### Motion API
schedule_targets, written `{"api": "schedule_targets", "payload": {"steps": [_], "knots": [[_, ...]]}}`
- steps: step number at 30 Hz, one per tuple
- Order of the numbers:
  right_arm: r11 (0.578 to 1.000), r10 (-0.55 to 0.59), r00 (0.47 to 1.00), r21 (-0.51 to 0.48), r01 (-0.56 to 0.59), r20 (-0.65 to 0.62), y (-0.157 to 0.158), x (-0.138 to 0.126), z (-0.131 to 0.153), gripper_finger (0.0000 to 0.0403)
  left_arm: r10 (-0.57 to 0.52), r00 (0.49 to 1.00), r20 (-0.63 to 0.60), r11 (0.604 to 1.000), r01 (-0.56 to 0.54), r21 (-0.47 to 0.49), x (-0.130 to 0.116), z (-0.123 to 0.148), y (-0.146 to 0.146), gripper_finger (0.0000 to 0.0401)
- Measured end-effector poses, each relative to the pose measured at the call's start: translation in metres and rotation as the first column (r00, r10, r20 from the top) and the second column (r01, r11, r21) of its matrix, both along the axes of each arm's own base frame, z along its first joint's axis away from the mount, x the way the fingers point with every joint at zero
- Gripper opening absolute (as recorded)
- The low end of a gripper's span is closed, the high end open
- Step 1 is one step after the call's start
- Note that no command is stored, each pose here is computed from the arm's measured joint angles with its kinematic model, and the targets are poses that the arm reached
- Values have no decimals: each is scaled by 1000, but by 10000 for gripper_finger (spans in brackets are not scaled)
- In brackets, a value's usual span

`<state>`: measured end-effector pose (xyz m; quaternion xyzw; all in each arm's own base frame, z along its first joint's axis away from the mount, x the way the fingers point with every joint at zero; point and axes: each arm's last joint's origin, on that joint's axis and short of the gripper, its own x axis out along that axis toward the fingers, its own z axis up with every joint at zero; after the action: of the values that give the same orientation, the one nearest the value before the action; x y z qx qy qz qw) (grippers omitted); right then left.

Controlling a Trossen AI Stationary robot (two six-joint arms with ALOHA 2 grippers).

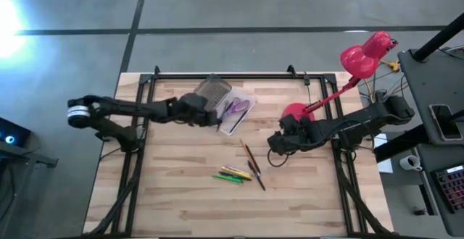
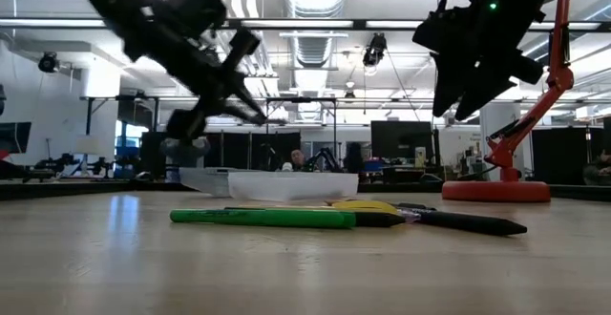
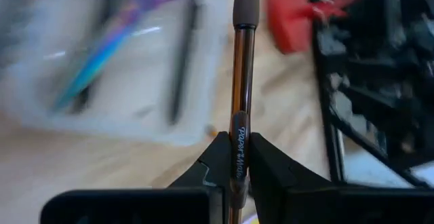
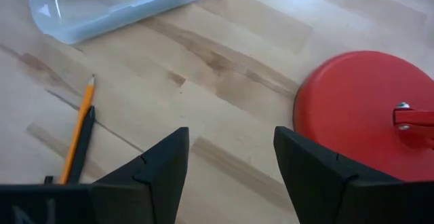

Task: Pick & place school supplies into a supply box
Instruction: Put the brown pen into the black supply box

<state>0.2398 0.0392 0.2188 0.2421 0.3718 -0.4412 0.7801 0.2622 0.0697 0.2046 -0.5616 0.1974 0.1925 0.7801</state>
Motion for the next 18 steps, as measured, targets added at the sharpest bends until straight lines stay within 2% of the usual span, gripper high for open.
{"api": "schedule_targets", "payload": {"steps": [4, 10, 15, 18], "knots": [[1000, -24, 999, 4, 24, 24, -4, 3, 0, 210, -52, 992, -114, 996, 59, 60, 22, 3, 23, 18], [997, -77, 995, 2, 77, 59, -13, 6, 1, 210, -152, 928, -339, 977, 193, 93, 45, -6, 58, 18], [993, -116, 990, 20, 115, 82, -14, 6, 1, 210, -148, 926, -346, 972, 201, 123, 66, -11, 81, 18], [993, -119, 989, 21, 117, 84, -14, 6, 1, 210, -164, 904, -395, 969, 222, 107, 72, -20, 87, 26]]}}
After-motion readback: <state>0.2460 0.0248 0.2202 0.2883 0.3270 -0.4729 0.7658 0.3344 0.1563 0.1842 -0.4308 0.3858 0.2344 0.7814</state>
